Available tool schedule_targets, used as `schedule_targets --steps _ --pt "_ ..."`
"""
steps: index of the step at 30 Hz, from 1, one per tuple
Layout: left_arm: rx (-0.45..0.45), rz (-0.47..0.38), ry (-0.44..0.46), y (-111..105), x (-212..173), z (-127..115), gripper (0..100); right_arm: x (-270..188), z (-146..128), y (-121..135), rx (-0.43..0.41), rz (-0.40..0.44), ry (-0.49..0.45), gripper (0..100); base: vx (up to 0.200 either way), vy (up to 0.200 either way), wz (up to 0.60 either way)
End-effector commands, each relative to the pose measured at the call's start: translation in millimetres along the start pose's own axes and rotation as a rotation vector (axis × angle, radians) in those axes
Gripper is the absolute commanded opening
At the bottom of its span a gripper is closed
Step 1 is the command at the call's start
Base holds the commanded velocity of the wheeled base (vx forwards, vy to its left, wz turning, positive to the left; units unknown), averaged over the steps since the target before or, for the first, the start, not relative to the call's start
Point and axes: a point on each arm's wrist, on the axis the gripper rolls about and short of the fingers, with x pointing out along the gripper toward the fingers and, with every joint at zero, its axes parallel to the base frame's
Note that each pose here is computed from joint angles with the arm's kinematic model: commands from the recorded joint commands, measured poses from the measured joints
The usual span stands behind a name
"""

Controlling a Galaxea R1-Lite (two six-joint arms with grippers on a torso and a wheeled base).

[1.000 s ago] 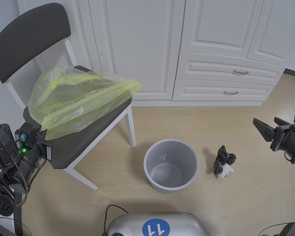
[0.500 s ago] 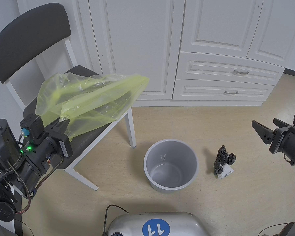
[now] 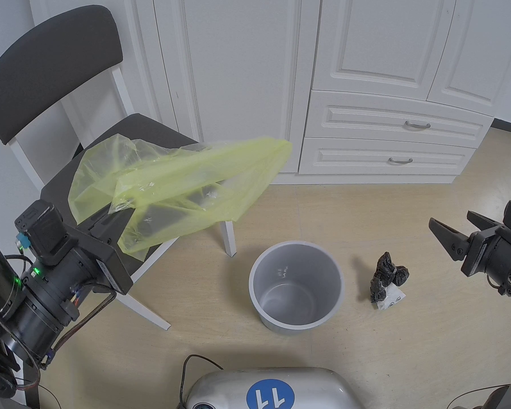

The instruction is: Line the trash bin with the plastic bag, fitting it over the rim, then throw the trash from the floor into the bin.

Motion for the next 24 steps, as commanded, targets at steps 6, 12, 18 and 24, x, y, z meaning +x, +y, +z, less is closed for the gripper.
schedule_targets --steps 6,12,18,24 --pt "-0.018 -0.038 -0.032 -5.2 -6.8 5.7 0 1.6 -3.8 0.9 -0.006 0.006 0.018 100 0.0 0.0 0.0" --pt "-0.027 -0.06 -0.05 -7.7 -11.0 10.1 0 2.2 -7.0 1.8 -0.019 0.011 0.031 100 0.0 0.0 0.0" --pt "-0.035 -0.117 -0.071 -9.0 -15.5 13.7 0 3.9 -10.6 1.9 -0.035 0.01 0.048 100 0.0 0.0 0.0" --pt "-0.036 -0.14 -0.076 -9.4 -17.3 14.5 0 4.3 -9.8 2.3 -0.034 0.016 0.045 100 0.0 0.0 0.0"
